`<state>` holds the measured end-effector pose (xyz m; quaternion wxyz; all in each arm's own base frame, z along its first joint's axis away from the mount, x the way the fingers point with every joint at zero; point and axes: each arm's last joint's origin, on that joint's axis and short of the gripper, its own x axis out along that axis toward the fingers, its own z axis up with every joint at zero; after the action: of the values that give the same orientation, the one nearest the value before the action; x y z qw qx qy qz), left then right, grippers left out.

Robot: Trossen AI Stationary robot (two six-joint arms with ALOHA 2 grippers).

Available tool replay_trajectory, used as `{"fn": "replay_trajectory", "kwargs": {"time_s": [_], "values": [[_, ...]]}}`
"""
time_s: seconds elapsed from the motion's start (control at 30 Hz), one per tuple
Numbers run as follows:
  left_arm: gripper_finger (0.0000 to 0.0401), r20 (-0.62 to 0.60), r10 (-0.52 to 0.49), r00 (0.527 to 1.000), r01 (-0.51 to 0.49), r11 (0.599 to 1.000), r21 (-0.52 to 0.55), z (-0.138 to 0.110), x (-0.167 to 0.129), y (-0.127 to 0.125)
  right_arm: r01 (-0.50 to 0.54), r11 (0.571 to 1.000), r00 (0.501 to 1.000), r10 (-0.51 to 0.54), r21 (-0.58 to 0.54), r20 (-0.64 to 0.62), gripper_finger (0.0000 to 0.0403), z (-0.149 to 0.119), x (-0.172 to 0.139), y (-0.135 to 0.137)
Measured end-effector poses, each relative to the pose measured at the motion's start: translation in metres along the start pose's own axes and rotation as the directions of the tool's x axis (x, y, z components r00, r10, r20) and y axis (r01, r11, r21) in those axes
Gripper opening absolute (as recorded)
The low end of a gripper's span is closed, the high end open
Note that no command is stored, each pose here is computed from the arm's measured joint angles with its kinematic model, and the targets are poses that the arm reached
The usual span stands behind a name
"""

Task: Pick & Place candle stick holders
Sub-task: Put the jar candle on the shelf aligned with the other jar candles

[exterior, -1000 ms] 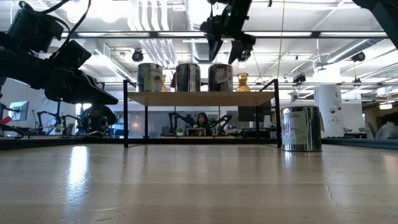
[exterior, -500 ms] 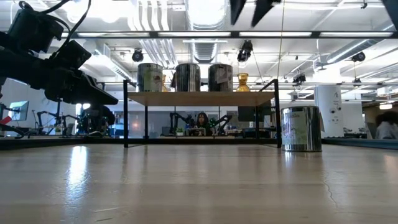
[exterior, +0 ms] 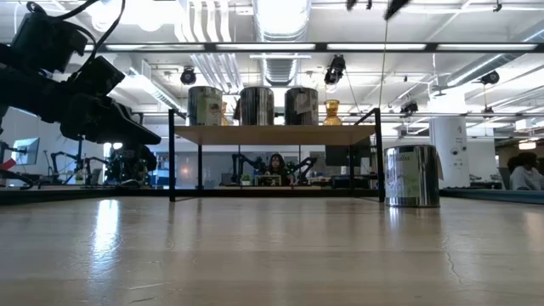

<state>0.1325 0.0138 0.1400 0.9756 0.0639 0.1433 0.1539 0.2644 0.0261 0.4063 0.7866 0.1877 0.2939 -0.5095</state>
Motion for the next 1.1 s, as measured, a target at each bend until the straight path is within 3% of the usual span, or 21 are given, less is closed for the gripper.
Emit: {"fn": "replay_trajectory", "kwargs": {"time_s": [0.13,0.27,0.5,0.63,0.83,0.97,1.1], "values": [[0.0092,-0.003,-0.001,1.0,0.001,1.0,0.001,0.0,0.0,0.0,0.045,0.996,0.981,-0.03,0.072,-0.192,0.04,-0.025,0.019,-0.007],[0.0092,-0.004,-0.001,1.0,0.001,1.0,0.001,0.0,0.0,0.0,0.071,0.997,0.924,-0.06,0.014,-0.379,0.04,-0.039,0.039,-0.016],[0.0092,-0.004,0.0,1.0,0.0,1.0,0.001,0.0,0.0,0.0,-0.12,0.989,0.833,0.051,-0.09,-0.551,0.04,-0.043,0.072,-0.03],[0.0092,-0.004,0.0,1.0,0.0,1.0,0.001,0.0,0.0,0.0,-0.206,0.974,0.8,0.115,-0.09,-0.589,0.04,-0.051,0.091,-0.04],[0.0092,-0.005,-0.001,1.0,0.001,1.0,0.001,-0.001,0.0,0.0,-0.21,0.977,0.77,0.136,-0.046,-0.623,0.04,-0.067,0.119,-0.057],[0.0092,-0.007,-0.001,1.0,0.001,1.0,0.002,-0.001,0.0,0.0,-0.241,0.969,0.782,0.166,-0.046,-0.601,0.04,-0.071,0.132,-0.063],[0.0092,-0.007,-0.001,1.0,0.001,1.0,0.002,-0.001,0.0,0.0,-0.279,0.956,0.762,0.167,-0.084,-0.626,0.04,-0.075,0.143,-0.066]]}}
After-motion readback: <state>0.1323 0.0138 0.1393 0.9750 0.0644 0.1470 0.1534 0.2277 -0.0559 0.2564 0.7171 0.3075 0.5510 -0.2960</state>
